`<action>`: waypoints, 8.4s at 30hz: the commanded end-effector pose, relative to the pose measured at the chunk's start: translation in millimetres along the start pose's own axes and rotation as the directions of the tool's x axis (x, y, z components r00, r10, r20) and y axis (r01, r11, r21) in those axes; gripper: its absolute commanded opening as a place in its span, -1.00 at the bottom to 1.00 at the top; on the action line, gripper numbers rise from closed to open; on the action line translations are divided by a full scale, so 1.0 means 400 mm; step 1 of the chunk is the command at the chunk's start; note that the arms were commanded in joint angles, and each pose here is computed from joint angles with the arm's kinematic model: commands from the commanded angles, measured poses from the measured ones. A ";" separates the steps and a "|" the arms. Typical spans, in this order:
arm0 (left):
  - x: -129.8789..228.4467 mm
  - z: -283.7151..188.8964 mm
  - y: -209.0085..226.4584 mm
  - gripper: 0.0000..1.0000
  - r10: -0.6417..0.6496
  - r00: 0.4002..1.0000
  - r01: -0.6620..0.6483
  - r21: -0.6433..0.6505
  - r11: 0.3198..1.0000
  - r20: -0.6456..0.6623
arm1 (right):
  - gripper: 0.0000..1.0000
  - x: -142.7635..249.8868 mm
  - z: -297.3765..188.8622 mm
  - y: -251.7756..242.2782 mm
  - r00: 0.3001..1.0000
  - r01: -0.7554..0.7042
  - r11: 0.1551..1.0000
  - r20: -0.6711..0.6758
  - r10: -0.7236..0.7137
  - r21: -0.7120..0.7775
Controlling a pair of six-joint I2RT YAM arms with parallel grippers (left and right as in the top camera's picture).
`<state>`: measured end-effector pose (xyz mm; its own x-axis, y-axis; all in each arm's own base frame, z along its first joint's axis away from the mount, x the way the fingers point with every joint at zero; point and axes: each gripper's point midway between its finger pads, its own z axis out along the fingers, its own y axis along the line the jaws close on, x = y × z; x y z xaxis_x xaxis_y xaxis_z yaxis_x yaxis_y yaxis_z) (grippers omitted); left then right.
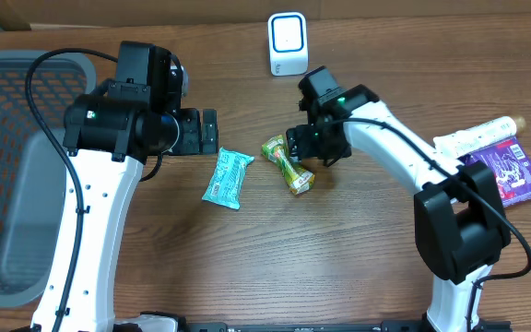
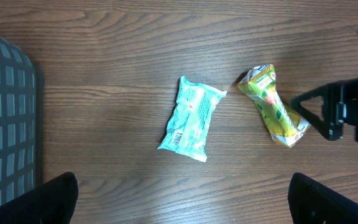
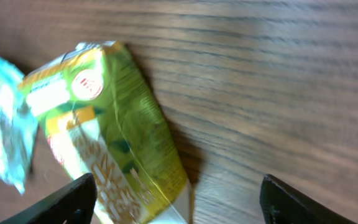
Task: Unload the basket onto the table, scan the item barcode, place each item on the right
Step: 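Lift the green juice carton and carry it toward the scanner, then hold the green juice carton in front of the scanner, then carry the green juice carton to the table right edge, release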
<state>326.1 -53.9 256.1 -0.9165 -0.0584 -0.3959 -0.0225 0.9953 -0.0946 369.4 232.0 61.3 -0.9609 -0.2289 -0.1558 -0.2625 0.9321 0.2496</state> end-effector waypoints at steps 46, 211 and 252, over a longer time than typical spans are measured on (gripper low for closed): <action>-0.003 0.005 -0.003 0.99 0.016 1.000 -0.016 0.004 1.000 -0.003 | -0.68 0.102 0.115 0.020 0.932 0.315 0.941 -0.148 -0.331 -0.125; -0.003 0.005 -0.003 0.99 0.016 1.000 -0.016 0.004 1.000 -0.003 | -0.92 -0.239 -0.359 0.048 0.959 0.018 0.984 0.282 0.034 -0.179; -0.003 0.005 -0.003 0.99 0.016 1.000 -0.016 0.004 1.000 -0.003 | 0.22 0.059 -0.211 -0.880 0.140 -0.990 0.118 0.433 0.890 0.078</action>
<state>326.2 -53.9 256.1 -0.9163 -0.0584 -0.3962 -0.0225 0.9953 -0.0947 432.8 -109.3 41.5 -0.3184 0.9343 -0.1603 0.9327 0.3390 0.1234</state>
